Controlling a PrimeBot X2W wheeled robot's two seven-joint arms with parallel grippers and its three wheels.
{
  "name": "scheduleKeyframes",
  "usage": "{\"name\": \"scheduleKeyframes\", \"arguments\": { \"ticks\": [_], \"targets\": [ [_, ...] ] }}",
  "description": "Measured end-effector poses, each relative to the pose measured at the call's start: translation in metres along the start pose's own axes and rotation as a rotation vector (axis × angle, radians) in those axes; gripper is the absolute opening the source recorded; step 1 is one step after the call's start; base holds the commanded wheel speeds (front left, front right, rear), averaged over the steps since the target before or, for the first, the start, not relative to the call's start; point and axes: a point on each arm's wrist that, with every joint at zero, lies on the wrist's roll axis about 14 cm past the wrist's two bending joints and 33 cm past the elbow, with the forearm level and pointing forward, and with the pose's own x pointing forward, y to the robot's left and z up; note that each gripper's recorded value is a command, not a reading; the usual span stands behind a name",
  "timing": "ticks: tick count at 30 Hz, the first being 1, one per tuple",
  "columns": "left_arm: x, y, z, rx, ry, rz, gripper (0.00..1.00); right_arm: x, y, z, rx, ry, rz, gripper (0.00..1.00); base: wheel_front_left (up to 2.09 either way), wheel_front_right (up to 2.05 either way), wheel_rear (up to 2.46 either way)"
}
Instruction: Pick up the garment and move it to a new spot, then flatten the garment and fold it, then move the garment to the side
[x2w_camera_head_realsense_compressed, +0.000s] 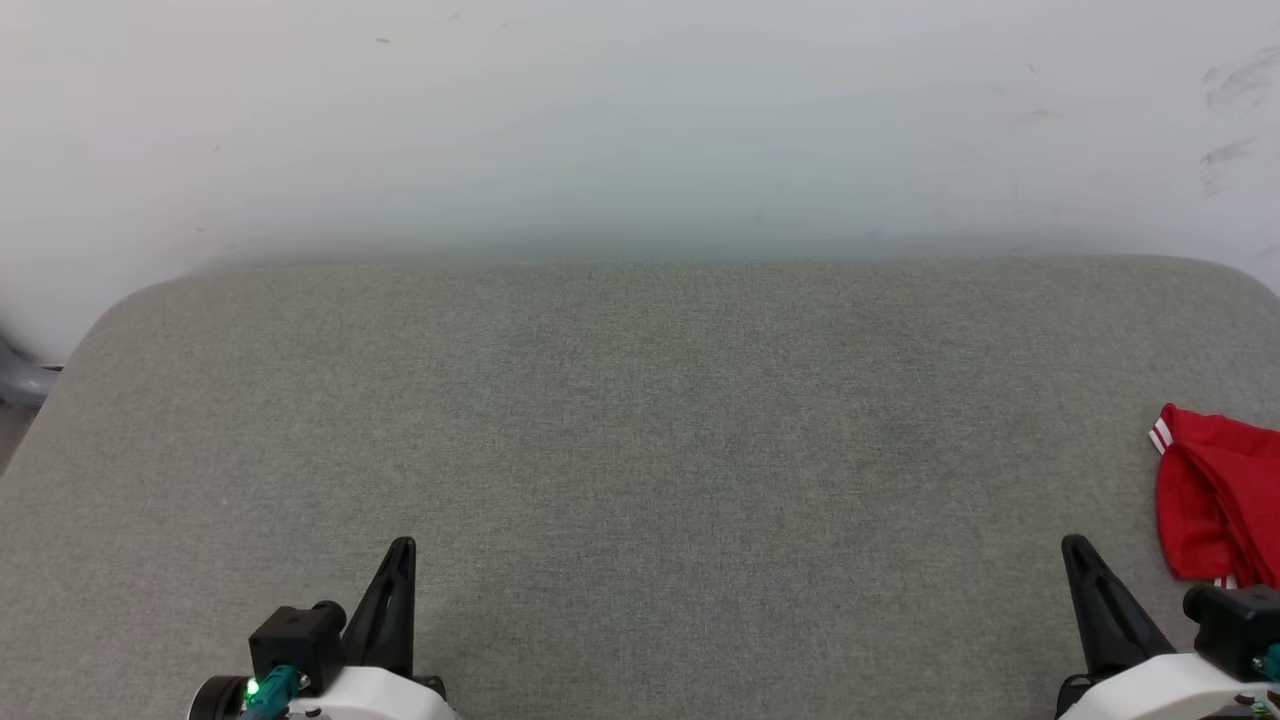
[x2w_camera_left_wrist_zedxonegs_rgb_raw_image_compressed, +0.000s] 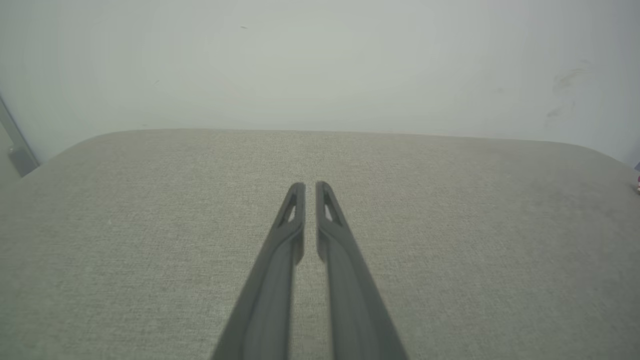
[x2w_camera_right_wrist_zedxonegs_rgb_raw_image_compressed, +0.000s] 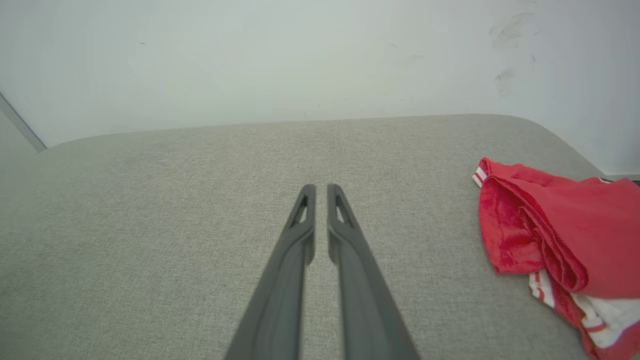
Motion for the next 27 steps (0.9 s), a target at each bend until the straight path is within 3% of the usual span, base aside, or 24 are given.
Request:
{"name": "scheduleKeyframes", "arguments": {
  "ticks": [27],
  "targets": [
    [0.004, 0.020, -0.013, -0.475, 0.076, 0.122, 0.00, 0.011, -0.001, -0.010, 0.474, 0.004, -0.001, 0.00, 0.00, 0.00, 0.00]
  ]
}}
